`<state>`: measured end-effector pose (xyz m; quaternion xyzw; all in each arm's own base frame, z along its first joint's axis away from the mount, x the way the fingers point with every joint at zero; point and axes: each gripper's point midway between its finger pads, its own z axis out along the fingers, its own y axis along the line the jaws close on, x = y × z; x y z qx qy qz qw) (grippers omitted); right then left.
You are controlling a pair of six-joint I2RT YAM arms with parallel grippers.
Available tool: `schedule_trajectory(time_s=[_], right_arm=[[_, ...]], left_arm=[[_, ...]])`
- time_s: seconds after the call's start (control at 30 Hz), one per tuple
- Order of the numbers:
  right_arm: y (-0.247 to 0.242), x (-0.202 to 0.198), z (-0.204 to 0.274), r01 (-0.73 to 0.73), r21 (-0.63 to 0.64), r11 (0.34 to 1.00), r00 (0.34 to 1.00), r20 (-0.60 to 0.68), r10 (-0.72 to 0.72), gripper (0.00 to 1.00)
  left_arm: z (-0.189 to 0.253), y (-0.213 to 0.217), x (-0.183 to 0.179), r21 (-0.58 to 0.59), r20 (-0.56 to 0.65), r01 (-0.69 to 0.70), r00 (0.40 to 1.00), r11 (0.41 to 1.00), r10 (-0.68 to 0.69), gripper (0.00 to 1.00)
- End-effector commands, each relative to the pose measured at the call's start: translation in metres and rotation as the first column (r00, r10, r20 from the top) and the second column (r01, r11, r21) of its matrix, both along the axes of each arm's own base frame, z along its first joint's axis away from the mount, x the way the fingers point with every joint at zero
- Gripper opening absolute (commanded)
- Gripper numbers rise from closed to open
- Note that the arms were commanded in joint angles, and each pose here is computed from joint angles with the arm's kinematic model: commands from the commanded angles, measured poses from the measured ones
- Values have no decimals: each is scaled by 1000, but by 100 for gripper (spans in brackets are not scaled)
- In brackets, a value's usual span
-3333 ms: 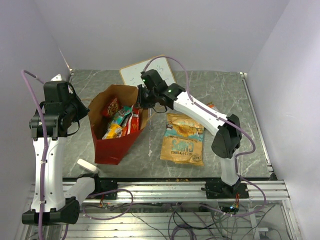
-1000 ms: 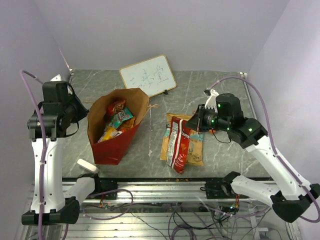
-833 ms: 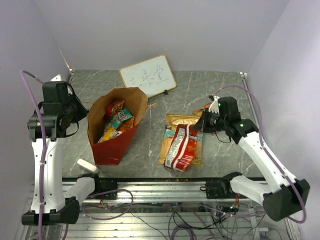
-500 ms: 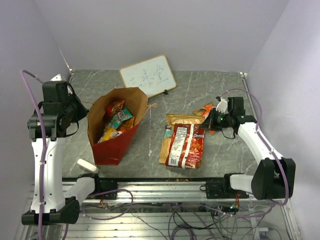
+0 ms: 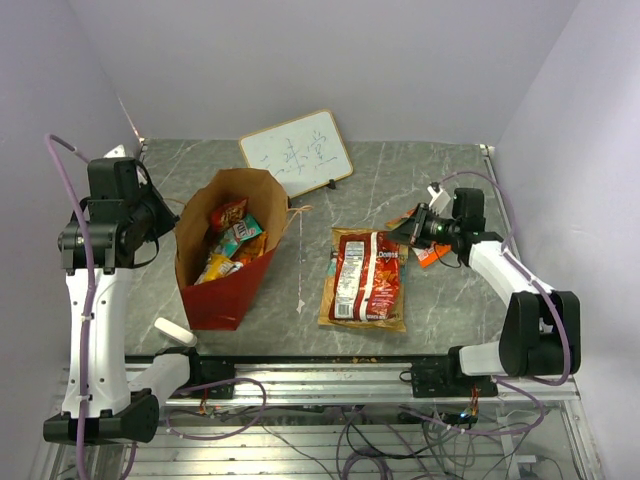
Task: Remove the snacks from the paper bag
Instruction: Place the snack at the center of the board, then adjust the paper bag at the center of the board.
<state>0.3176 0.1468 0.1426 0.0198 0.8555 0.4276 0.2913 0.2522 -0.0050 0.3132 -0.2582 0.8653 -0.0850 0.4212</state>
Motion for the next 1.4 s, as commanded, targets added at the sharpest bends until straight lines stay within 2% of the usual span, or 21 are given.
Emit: schedule_trajectory(time_s=[0.0, 0.1, 0.2, 0.37, 0.47, 0.7, 0.83, 0.93, 1.07, 1.13, 1.23, 1.37], right_arm=[[2, 12, 0, 38, 49, 998, 999, 30, -39, 0], [-6, 16, -11, 26, -10, 1000, 1000, 15, -26, 0], [-12, 10, -33, -33, -85, 996, 998, -54, 29, 0], [-25, 16, -43, 13, -170, 985, 994, -104, -31, 0], [-35, 18, -43, 23, -236, 971, 991, -125, -53, 6], [-58, 23, -22, 54, -417, 907, 980, -152, -129, 46], [-32, 25, 11, 20, -466, 884, 991, -107, -79, 60], [19, 15, 39, -68, -416, 907, 995, -89, 34, 66], [89, -3, 73, -161, -287, 944, 987, -72, 147, 70], [116, -7, 93, -176, -175, 969, 984, -65, 167, 72], [145, -12, 117, -174, 3, 985, 981, -84, 173, 80], [168, -21, 128, -165, 75, 983, 975, -136, 174, 80]], left_arm=[[11, -4, 8, -11, 51, 23, 998, 1000, -22, 7], [12, -5, 9, -14, 52, 25, 998, 1000, -24, 7], [14, -6, 10, -13, 60, 35, 998, 999, -35, 7], [17, -10, 14, -23, 82, 61, 995, 998, -59, 7], [19, -16, 16, -33, 96, 92, 991, 995, -89, 7], [22, -23, 21, -50, 115, 130, 986, 990, -124, 7], [24, -27, 22, -61, 124, 153, 982, 986, -145, 7], [25, -29, 23, -64, 130, 167, 979, 984, -158, 7], [30, -30, 23, -58, 145, 179, 975, 982, -169, 7], [31, -31, 23, -55, 152, 187, 972, 981, -177, 7], [33, -32, 22, -58, 164, 192, 970, 980, -180, 7], [37, -36, 21, -69, 181, 208, 964, 976, -193, 7]])
